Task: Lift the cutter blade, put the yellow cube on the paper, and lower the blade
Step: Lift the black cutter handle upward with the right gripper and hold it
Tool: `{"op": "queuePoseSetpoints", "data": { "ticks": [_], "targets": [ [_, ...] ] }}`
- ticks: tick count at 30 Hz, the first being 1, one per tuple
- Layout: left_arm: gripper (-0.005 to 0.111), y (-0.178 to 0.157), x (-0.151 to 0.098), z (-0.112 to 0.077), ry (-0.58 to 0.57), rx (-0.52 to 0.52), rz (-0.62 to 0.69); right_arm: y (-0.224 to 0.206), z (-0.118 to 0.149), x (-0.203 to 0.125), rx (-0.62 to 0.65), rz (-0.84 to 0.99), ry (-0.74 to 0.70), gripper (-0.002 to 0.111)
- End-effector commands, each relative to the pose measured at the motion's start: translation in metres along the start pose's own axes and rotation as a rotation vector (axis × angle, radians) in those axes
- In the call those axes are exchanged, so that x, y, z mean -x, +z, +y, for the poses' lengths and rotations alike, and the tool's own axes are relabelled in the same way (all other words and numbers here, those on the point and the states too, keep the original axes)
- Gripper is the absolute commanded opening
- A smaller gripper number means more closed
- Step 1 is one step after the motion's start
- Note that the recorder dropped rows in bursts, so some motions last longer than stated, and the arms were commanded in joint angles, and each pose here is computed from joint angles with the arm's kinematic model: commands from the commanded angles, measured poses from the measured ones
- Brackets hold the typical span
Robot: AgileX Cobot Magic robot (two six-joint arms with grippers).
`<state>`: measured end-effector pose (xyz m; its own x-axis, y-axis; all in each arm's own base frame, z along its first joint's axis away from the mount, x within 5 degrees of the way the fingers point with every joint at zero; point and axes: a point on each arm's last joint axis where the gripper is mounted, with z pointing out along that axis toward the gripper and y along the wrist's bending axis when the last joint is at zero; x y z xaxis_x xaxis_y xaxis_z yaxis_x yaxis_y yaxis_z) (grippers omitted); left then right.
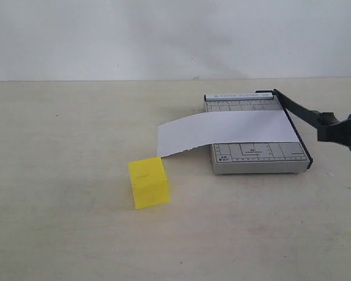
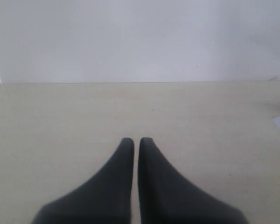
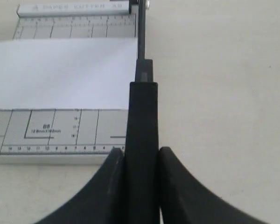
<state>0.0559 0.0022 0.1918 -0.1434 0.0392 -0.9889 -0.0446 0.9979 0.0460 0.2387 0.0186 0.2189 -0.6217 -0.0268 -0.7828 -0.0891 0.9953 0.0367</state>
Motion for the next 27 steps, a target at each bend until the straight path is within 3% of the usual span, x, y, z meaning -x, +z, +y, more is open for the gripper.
{"op": "queuePoseSetpoints", "data": {
  "ticks": [1,19,27],
  "targets": [
    [0.005,-0.0005,0.0024,-0.0001,-0.011,-0.003,-0.020,-0.0175,-0.0044,0.0193,-0.060,-0.147,-0.033,0.000],
    [0.005,-0.0005,0.0024,-0.0001,-0.011,-0.003,-0.020,-0.0205,-0.0052,0.0215,-0.070,-0.169,-0.036,0.001],
    [0.005,-0.0005,0.0024,-0.0001,-0.011,-0.003,-0.020,-0.0200,-0.0054,0.0214,-0.072,-0.169,-0.036,0.045]
  ]
}}
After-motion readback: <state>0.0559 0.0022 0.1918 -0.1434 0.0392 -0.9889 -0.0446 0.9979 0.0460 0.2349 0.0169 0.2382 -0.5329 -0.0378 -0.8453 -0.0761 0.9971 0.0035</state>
